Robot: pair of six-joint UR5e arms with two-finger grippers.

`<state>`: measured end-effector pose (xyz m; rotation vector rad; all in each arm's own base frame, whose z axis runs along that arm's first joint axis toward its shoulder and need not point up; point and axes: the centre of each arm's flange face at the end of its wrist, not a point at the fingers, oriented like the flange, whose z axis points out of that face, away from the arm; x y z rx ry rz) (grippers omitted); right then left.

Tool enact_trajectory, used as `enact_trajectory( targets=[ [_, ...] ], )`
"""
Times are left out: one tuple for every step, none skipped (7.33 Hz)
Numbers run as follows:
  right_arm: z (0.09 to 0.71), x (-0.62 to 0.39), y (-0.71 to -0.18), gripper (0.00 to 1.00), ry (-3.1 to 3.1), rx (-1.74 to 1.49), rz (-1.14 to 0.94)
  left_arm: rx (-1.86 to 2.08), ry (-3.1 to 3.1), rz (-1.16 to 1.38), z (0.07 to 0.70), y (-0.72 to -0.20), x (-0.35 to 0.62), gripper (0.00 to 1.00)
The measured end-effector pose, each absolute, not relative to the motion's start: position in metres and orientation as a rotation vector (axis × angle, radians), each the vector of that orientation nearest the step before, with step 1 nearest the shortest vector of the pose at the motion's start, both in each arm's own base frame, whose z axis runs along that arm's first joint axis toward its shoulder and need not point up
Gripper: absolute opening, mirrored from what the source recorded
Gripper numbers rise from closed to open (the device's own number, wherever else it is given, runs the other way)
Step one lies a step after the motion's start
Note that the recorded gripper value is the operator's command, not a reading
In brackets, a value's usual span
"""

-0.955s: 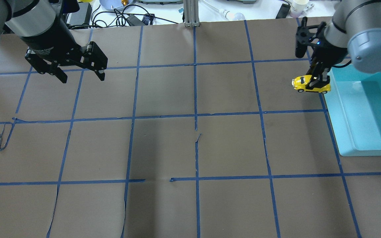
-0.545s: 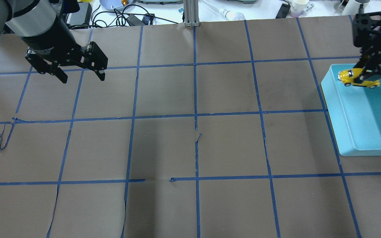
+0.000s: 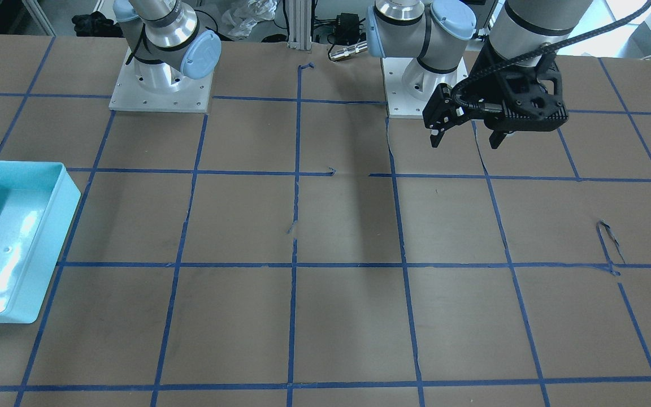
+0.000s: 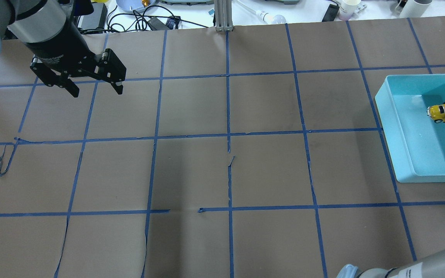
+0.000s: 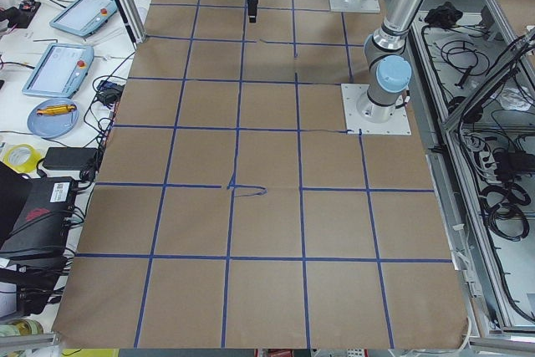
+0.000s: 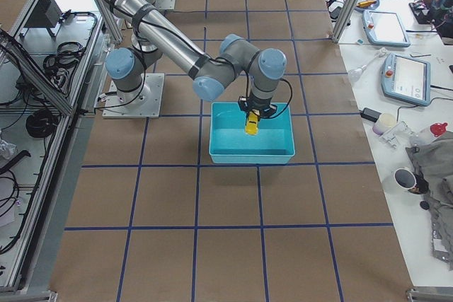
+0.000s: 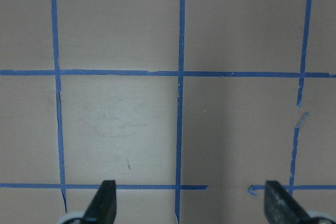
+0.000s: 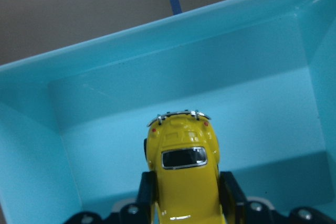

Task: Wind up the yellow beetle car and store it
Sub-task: 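Lower the car into the bin and open the right gripper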

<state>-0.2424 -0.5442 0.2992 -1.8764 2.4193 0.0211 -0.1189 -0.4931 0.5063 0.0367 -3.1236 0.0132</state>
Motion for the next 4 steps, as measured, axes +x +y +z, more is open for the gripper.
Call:
enact_trajectory(
  targets=[
    [0.275, -0.246, -0.544, 0.0, 2.402, -1.903, 0.019, 0.038, -3.124, 0.011, 0.505, -0.494, -0.118, 1.0],
    [0.253, -0.245, -0.542, 0.0, 2.394, -1.914, 0.014, 0.036, -3.124, 0.009, 0.504, -0.495, -0.118, 1.0],
    [0.234, -0.242, -0.538, 0.0, 2.393, -1.92, 0.011, 0.033, -3.124, 0.017, 0.506, -0.495, -0.117, 1.0],
    [0.221, -0.238, -0.533, 0.0, 2.389, -1.922, 0.013, 0.032, -3.124, 0.026, 0.508, -0.495, -0.115, 1.0]
  ],
)
